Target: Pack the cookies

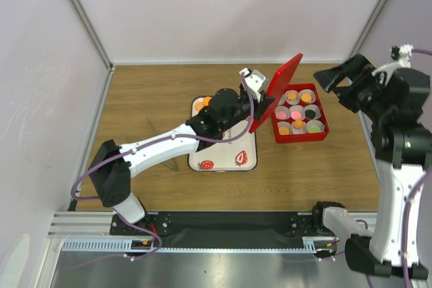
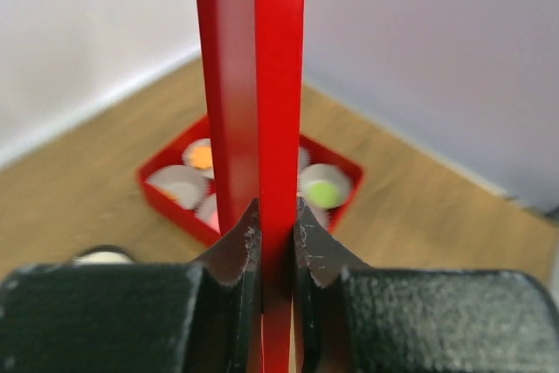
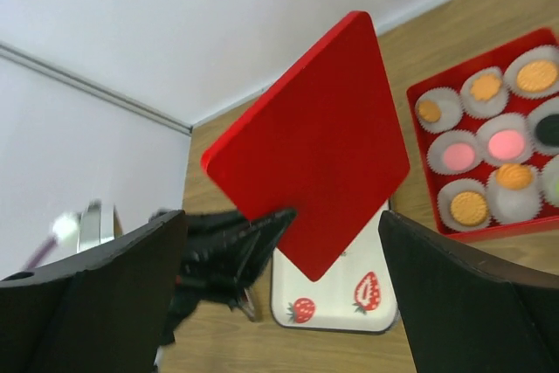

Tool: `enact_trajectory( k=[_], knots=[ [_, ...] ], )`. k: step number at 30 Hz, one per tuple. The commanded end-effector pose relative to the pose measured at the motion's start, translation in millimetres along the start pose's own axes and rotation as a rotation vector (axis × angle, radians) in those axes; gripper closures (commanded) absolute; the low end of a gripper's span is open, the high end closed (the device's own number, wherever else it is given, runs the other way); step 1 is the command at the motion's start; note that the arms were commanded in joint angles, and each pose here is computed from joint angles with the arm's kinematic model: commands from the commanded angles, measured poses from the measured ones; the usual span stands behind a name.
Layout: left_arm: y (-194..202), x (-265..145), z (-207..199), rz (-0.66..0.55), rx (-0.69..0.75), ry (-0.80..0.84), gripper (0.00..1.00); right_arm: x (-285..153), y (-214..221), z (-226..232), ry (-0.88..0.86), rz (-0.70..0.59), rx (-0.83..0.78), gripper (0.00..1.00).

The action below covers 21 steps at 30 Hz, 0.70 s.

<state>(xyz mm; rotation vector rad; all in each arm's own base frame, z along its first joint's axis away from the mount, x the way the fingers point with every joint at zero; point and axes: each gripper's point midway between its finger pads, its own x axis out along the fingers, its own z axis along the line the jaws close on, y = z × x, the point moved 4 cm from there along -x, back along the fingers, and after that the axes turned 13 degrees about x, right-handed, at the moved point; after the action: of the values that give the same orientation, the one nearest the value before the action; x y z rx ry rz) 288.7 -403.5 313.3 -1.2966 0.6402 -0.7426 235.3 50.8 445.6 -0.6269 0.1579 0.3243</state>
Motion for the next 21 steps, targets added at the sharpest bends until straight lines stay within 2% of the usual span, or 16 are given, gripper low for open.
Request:
enact_trajectory(
  k=[1,9,17,18,21],
  knots=[
    [-49.2,-0.8,-0.4,-0.13,-0.268,0.08,1.0,-12.4,6.8,-12.9,0.053,0.011,-0.085,0.0],
    [-25.6,7.8,6.2,-0.119,-0.522,0.187,1.0,-12.8,7.9,-26.3,0.107,-0.009,-0.102,0.0],
    [20.0,33.0,38.7,-0.088,-0.814,0.264,1.0,26.6,-20.3,-29.6,0.171,-0.093,-0.034,0.0],
    [16.4,37.4,40.6,-0.125,-0.824,0.293,1.0,38.2,-23.4,-33.7,0.183,-0.093,-0.035,0.0],
    [39.3,59.9,42.3,-0.102,-0.909,0.313,1.0,58.9,-31.6,-47.7,0.24,-0.117,-0.063,0.0]
  ],
)
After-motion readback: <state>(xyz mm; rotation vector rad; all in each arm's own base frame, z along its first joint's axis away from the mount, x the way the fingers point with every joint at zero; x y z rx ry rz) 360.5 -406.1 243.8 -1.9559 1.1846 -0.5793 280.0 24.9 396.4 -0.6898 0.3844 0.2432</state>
